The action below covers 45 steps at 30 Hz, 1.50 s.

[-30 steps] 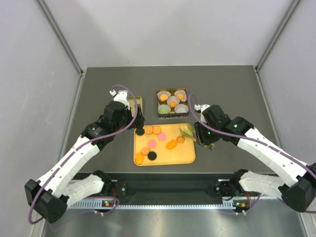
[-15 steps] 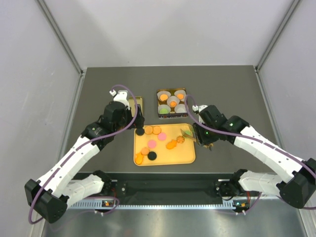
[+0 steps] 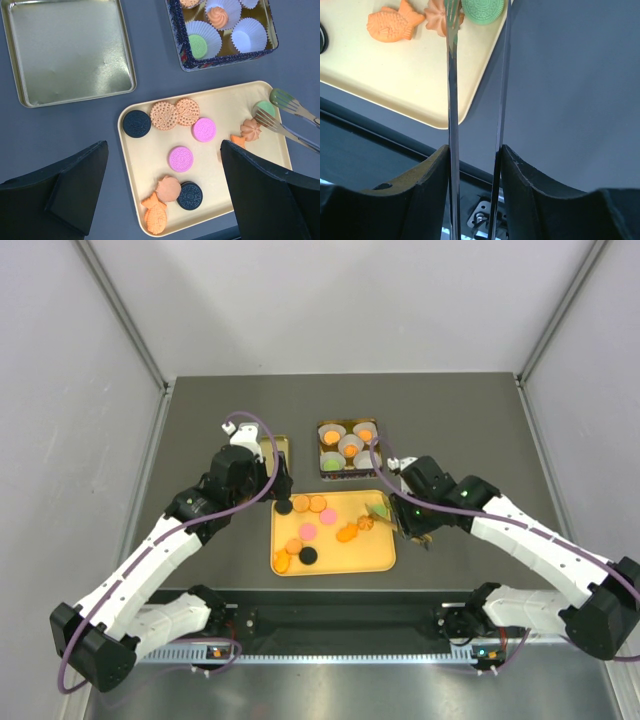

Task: Pack the cookies

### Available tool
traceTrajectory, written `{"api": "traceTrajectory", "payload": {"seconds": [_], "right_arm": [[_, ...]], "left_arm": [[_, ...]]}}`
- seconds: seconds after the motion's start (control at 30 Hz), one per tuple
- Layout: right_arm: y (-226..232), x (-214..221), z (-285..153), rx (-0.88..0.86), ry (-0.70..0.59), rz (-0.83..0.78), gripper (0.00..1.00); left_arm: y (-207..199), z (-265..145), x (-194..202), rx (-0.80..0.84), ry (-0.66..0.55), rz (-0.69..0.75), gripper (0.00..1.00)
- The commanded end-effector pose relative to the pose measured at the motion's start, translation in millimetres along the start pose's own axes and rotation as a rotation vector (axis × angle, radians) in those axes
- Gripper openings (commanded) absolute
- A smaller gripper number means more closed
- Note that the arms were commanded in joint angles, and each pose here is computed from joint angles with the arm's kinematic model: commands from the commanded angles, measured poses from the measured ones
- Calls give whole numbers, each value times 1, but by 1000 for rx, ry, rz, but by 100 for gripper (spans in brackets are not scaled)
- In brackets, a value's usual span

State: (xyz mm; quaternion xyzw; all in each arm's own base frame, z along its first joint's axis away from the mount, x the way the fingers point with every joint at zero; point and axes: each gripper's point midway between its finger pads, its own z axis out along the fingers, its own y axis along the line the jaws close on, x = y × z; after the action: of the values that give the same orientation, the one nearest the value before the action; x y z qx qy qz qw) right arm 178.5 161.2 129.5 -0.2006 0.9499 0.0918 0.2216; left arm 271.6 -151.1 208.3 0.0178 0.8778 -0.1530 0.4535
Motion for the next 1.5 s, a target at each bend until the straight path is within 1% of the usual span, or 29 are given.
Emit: {"api": "traceTrajectory", "payload": {"seconds": [0.0, 0.3, 0.47, 0.53, 0.63, 1.13, 1.33, 1.47], "right_arm": [[4, 0, 0, -7, -4, -24, 44], [4, -4, -4, 0, -1, -44, 44], [8, -4, -3, -17, 11, -50, 42], [9, -7, -5, -20, 2, -50, 39], [10, -13, -10, -24, -14, -52, 38], [7, -40, -23, -3, -72, -52, 38], [7, -59, -34, -3, -112, -52, 38], [5, -83, -46, -2, -161, -45, 38]], "left_arm": [[-3, 4, -8, 14, -36, -12, 99], [-3, 4, -8, 14, -37, -12, 99], [-2, 2, -9, 10, -42, -11, 99], [-2, 2, -10, 11, -45, -12, 99], [-2, 2, -9, 9, -41, -10, 99], [-1, 0, -10, 6, -49, -9, 99], [-2, 1, -10, 8, -43, -8, 99], [-2, 1, -10, 10, -44, -10, 99]]}}
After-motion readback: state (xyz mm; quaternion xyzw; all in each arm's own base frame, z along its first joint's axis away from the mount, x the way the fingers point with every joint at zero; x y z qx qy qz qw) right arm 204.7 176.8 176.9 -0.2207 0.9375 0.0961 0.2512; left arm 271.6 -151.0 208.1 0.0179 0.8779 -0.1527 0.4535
